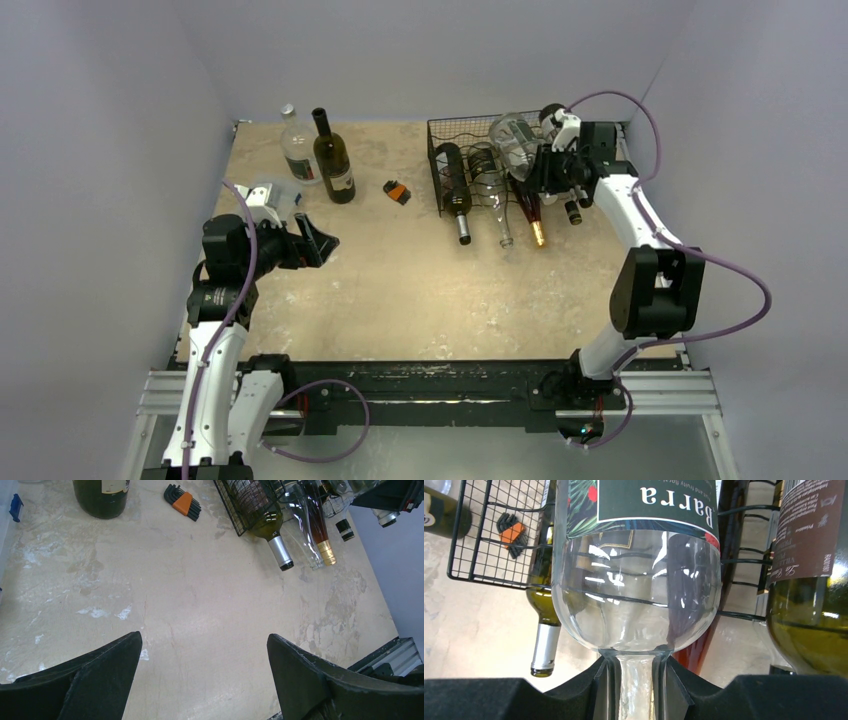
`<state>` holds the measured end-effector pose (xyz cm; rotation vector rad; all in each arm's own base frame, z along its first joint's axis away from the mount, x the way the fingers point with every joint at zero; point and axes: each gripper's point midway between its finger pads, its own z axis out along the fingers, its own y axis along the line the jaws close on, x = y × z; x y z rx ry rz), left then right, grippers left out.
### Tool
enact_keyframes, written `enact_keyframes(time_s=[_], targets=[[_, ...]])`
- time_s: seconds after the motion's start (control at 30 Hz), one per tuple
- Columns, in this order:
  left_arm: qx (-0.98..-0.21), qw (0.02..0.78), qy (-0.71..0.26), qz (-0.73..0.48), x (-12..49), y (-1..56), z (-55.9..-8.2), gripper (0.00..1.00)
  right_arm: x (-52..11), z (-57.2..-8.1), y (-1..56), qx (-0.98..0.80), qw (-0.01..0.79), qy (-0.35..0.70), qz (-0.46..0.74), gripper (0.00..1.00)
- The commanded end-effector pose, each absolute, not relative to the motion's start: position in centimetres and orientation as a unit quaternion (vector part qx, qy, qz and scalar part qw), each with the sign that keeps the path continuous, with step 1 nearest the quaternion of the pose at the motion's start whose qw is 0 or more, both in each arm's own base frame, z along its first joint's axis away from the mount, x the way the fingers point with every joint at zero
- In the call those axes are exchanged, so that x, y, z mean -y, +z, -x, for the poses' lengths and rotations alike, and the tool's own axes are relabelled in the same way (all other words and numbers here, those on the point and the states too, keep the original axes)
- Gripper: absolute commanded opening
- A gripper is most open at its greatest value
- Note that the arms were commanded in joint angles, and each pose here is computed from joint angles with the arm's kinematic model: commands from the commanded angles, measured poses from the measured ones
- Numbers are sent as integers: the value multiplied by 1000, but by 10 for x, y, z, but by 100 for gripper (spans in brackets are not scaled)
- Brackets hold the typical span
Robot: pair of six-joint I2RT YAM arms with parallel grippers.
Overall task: Take the wine bottle off the wine rack
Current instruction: Pick up the wine bottle from the wine rack.
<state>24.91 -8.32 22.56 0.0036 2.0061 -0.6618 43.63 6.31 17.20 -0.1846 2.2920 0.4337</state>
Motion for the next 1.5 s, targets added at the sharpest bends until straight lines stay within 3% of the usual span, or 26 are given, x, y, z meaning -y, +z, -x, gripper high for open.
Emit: enact_keyframes(time_s=[0.0,0.7,1.47], targets=[[-818,508,-269,-15,83,235,-251,96,-71,-459,270,-809,536,216,107,0],[-818,508,-270,-15,83,235,-251,96,-96,-414,304,-752,572,289,157,0],[-814,507,-282,-19,87,237,-251,97,-124,-353,306,-705,546,341,298,0]])
